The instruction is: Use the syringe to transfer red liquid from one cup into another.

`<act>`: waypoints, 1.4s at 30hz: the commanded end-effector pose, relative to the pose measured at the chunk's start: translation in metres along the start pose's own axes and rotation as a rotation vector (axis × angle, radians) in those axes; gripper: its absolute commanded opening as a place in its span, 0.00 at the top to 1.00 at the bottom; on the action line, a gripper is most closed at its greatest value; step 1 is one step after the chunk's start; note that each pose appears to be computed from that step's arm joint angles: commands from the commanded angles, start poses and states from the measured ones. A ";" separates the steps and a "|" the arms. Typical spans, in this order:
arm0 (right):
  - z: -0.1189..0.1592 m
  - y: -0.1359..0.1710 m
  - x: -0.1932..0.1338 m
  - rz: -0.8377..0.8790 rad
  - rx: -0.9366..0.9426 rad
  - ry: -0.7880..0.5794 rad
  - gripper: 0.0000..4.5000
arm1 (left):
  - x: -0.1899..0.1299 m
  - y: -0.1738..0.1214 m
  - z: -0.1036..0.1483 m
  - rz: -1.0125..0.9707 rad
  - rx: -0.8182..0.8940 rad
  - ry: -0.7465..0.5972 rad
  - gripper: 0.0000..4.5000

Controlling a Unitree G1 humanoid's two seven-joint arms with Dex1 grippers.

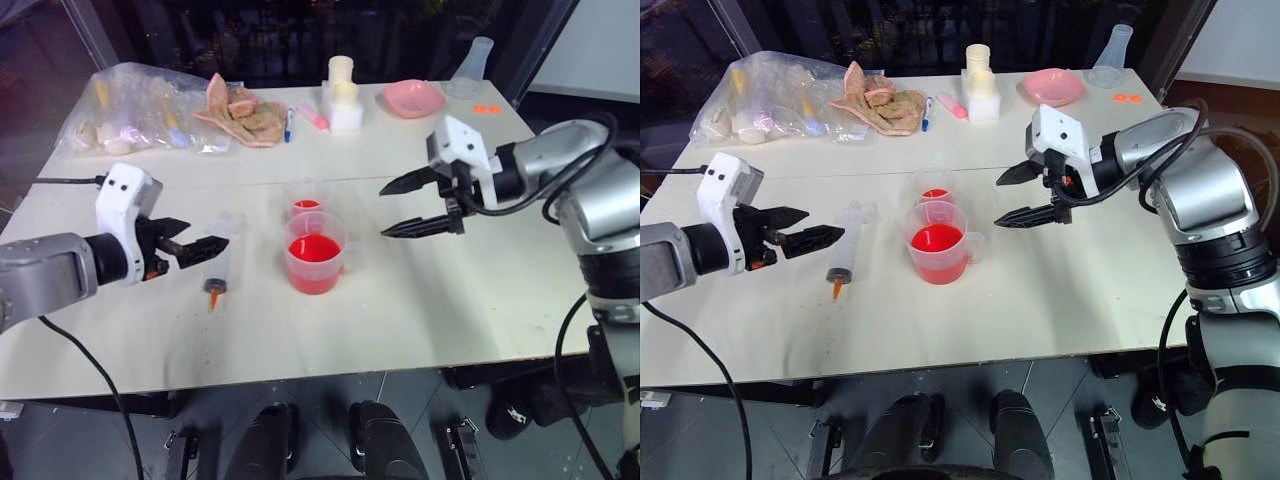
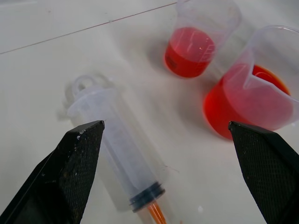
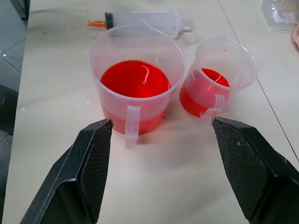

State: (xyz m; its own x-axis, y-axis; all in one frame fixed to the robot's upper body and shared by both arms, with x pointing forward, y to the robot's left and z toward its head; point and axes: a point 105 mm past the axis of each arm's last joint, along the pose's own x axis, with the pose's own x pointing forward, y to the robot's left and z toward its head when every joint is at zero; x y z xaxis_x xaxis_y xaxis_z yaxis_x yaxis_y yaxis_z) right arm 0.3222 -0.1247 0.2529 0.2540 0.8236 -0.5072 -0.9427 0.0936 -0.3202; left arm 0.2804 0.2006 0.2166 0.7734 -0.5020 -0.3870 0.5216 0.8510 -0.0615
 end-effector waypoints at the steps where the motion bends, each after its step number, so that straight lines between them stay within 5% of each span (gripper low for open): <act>1: 0.011 0.000 -0.008 -0.029 -0.036 -0.035 0.22 | -0.007 0.003 0.017 0.022 0.019 -0.060 0.01; 29: 0.025 -0.004 0.009 -0.044 -0.054 -0.147 0.22 | -0.017 0.024 0.035 0.154 -0.025 -0.031 0.01; 38: 0.024 -0.006 0.018 -0.026 -0.057 -0.140 0.22 | 0.029 0.037 0.063 0.380 -0.201 -0.060 0.01; 42: 0.030 -0.002 0.015 -0.025 -0.057 -0.157 0.22 | 0.046 0.034 0.061 0.405 -0.129 0.178 0.01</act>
State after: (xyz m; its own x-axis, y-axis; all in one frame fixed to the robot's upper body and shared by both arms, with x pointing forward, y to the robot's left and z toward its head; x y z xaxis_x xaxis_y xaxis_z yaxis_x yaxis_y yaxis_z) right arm 0.3274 -0.0978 0.2508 0.2281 0.8860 -0.4037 -0.9431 0.0980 -0.3178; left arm 0.3562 0.1975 0.2470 0.8483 -0.1261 -0.5142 0.1214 0.9917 -0.0430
